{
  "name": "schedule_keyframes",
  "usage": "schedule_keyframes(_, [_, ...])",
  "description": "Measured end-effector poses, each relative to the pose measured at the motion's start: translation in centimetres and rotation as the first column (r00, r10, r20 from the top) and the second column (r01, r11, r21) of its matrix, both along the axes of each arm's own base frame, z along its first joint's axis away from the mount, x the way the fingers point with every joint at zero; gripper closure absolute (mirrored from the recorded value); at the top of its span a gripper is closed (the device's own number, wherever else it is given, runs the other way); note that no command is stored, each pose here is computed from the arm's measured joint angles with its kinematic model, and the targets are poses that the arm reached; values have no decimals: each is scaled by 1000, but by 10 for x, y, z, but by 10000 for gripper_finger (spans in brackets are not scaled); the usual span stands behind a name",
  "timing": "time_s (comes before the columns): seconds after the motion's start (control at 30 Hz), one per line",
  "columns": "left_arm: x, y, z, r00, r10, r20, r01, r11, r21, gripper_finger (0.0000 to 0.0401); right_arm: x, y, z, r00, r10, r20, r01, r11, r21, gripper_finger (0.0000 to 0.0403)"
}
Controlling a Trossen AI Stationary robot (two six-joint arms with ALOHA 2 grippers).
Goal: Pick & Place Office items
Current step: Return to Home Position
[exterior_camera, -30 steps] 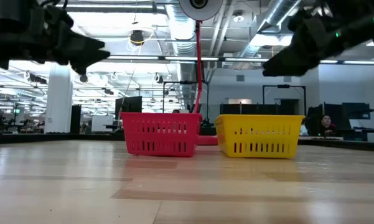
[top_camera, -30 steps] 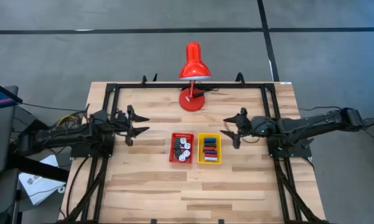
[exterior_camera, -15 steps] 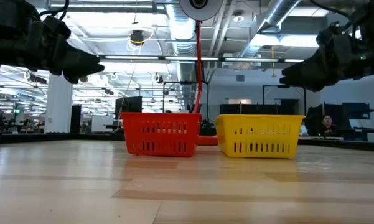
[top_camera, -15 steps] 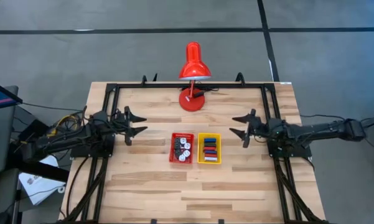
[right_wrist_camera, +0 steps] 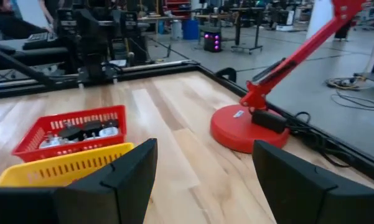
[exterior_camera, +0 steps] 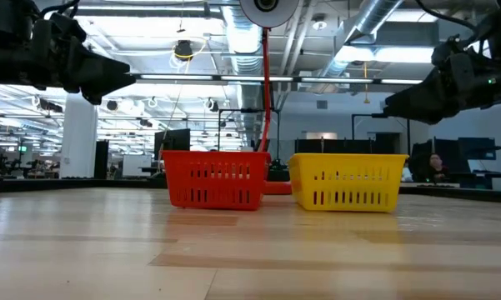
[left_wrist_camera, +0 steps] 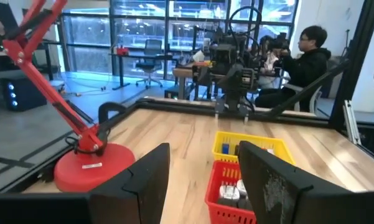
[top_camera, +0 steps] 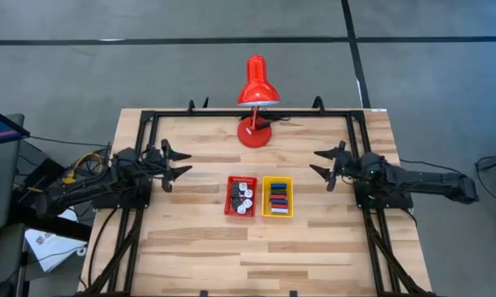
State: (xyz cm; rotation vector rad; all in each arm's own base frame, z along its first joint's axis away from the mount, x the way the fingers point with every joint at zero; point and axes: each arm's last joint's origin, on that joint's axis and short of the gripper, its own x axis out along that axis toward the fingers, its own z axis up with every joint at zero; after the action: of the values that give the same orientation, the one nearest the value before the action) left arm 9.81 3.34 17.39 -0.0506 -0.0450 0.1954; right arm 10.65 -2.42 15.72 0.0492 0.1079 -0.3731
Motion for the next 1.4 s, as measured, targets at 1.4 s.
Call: schedule_keyframes(1.4, [2,5,-12,982,148,-114,-157,984,-82,215,-15,-14,7,992,-31,121,26,999,45,147])
